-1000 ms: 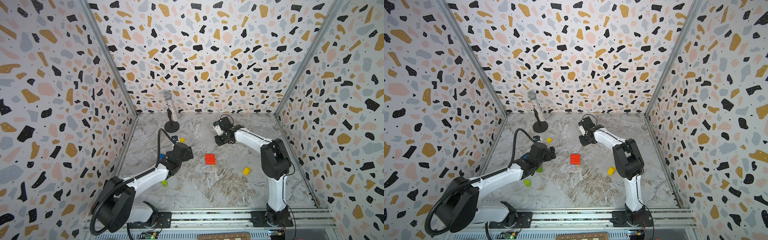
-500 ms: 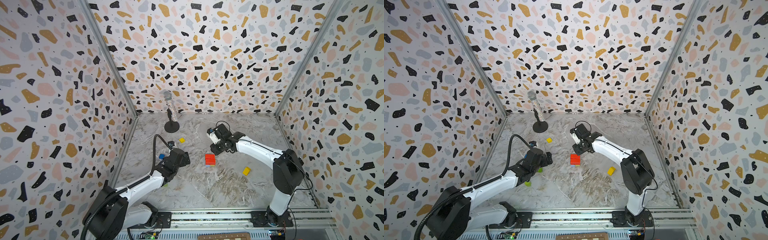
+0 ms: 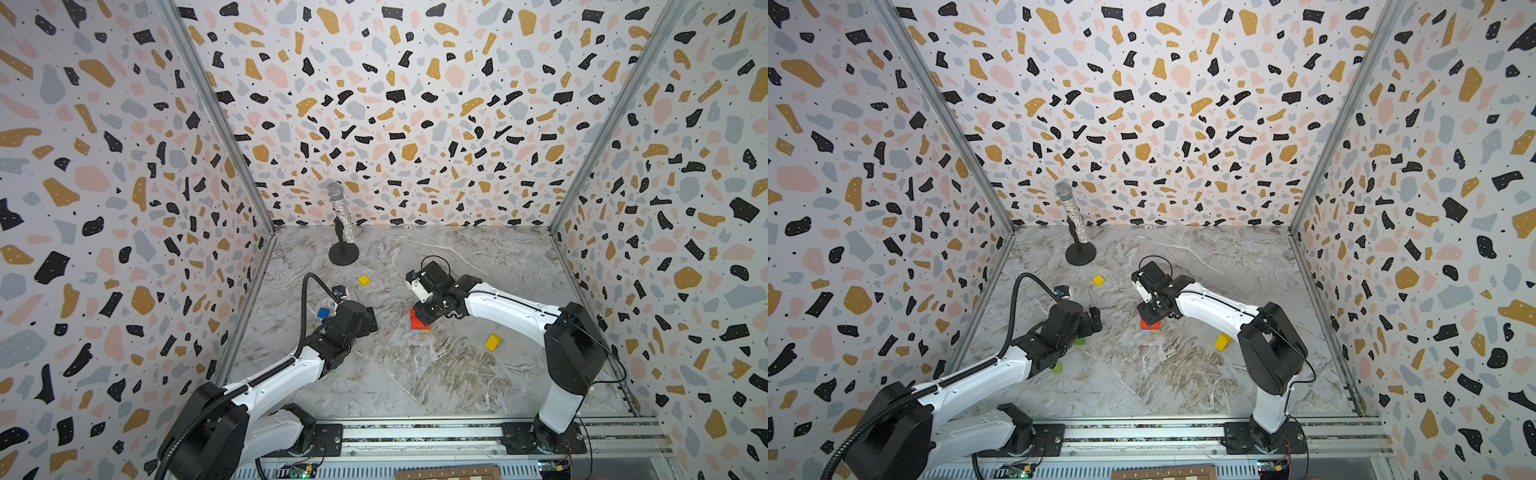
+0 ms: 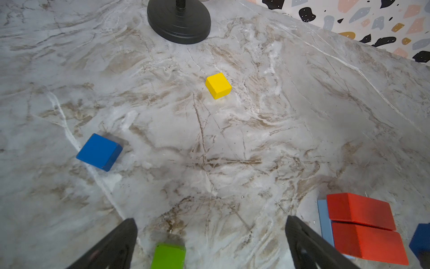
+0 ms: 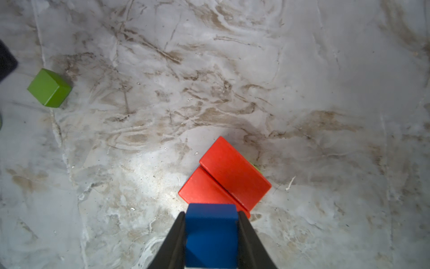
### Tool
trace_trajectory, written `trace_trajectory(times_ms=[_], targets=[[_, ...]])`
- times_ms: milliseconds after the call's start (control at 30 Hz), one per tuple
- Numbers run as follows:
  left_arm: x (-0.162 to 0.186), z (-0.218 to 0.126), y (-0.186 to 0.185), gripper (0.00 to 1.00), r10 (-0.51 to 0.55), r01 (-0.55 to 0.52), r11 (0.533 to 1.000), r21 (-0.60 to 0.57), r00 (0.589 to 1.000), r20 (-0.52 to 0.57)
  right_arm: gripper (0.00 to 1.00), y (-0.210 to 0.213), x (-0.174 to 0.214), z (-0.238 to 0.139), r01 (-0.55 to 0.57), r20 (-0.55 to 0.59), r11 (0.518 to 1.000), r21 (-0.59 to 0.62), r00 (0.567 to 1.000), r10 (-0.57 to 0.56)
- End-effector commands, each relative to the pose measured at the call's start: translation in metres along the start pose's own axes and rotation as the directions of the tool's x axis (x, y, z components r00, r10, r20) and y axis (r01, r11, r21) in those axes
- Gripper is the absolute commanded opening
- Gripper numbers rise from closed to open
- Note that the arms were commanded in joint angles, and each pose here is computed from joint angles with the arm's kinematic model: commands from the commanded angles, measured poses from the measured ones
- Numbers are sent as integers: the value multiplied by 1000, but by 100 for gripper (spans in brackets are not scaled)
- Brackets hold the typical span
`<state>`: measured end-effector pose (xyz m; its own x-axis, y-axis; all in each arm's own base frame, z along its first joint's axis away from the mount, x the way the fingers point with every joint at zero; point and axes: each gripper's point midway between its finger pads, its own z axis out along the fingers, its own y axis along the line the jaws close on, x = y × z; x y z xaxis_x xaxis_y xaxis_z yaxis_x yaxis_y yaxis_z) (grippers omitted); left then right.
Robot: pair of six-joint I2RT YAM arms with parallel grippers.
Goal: Build the wood block tower
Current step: 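Lift the blue cube and carry it above the red bricks, then lower the blue cube onto the top red brick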
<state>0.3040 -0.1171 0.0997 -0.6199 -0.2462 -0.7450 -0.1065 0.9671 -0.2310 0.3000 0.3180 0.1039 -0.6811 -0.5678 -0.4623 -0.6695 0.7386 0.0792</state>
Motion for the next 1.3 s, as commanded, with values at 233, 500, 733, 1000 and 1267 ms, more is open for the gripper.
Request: trace_trajectory(times_ms=[233,500,733,1000,1267], targets=[[-3,-1,5,100,-1,2,1000,-16,1000,18,29,3,4,-4,173,-1,985,2,985,-173],[-1,-3,8,100,9,-8,1000,-22,1000,20,26,10,-1,1,249,7,968,-39,969,-249],[0,-1,8,100,16,-16,1000,-23,1000,16,29,11,-2,7,271,-4,960,-69,962,-272],[2,2,6,100,17,-16,1000,-20,1000,10,29,-5,-4,8,227,-9,972,-56,974,-228],[0,4,4,100,18,-18,1000,-20,1000,8,30,-6,-6,11,229,-14,971,-69,973,-230]])
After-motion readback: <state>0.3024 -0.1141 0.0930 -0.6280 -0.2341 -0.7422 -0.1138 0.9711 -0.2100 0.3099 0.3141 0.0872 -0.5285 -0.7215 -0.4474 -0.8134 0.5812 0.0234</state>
